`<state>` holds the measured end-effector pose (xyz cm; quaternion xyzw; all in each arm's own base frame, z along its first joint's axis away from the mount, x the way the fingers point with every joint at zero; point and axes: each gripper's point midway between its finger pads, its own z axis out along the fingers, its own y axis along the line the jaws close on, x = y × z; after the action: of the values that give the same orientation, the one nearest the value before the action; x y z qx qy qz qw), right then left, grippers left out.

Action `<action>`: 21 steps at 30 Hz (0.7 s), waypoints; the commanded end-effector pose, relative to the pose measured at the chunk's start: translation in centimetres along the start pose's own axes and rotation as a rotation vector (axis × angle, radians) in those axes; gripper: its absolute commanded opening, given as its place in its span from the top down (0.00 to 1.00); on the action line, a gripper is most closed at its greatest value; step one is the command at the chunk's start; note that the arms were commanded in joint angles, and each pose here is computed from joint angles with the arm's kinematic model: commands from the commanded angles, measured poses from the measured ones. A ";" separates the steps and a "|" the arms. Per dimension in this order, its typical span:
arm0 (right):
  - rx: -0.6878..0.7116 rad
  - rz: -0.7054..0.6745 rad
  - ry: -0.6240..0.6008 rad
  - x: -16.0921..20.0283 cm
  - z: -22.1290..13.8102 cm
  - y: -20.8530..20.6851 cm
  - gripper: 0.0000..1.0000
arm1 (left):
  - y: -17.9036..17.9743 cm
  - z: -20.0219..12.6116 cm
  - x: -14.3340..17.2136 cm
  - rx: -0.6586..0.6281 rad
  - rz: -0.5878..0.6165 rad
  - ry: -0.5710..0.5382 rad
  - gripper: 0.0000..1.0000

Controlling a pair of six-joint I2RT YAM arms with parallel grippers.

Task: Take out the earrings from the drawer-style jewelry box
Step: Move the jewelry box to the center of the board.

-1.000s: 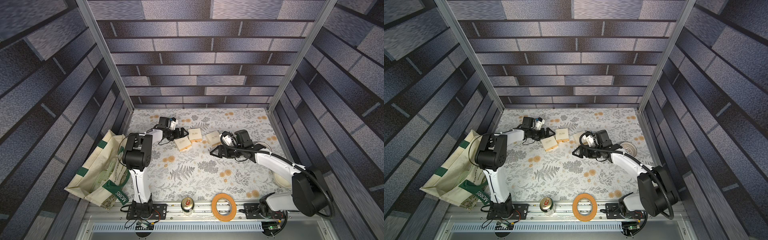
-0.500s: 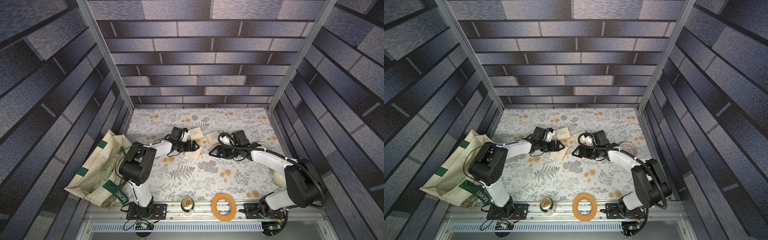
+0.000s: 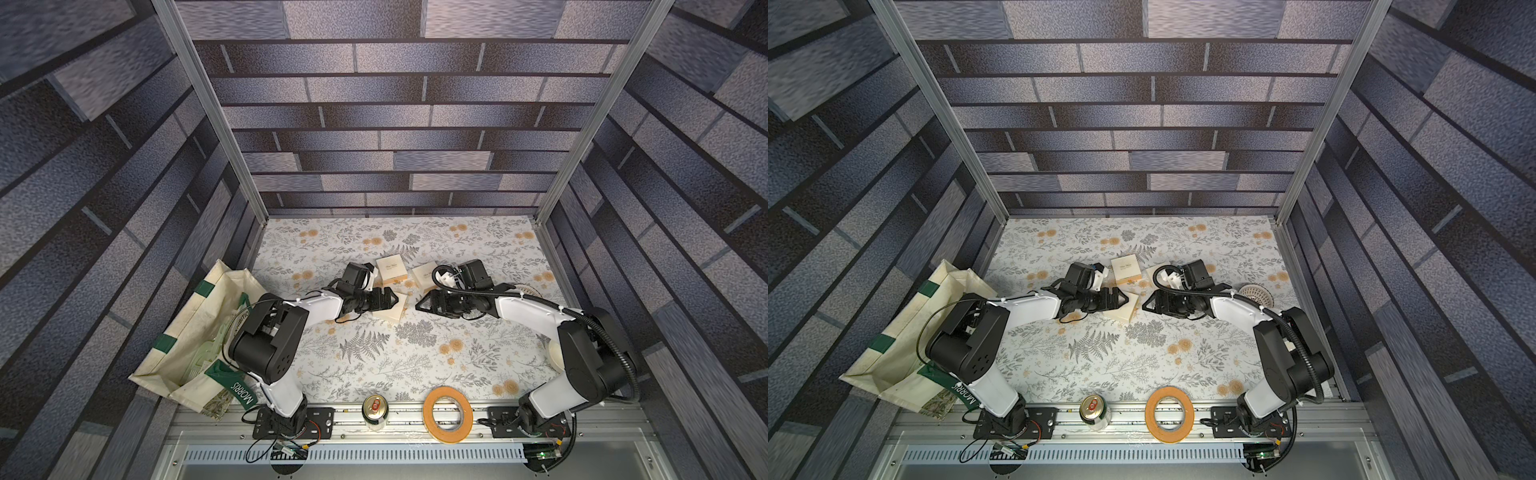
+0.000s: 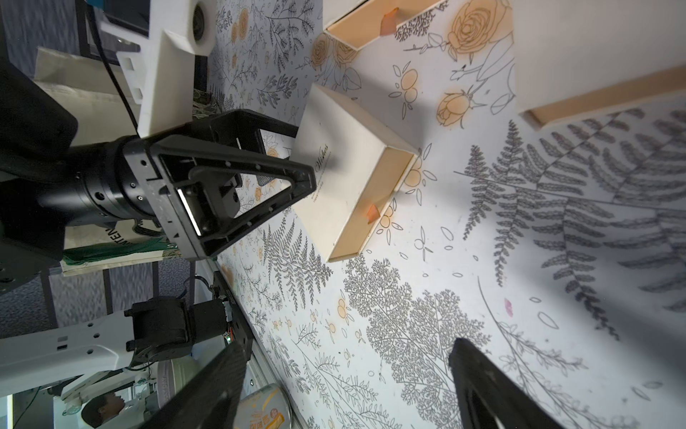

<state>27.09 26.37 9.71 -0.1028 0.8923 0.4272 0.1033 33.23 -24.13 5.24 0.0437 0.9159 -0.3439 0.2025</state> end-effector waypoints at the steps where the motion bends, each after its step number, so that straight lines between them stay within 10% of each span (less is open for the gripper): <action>1: -0.005 -0.006 -0.017 -1.0 0.3 0.5 0.13 | 1.0 0.2 3.2 -0.016 -0.096 0.087 0.06; 21: 0.048 0.054 -0.054 -1.4 0.7 -0.9 0.14 | -0.1 -1.1 4.9 -0.020 -0.103 0.118 0.06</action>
<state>28.48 26.47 9.31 -0.0706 0.8978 0.4195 0.1137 30.22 -25.17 5.38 0.0366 0.9140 -0.3684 0.1659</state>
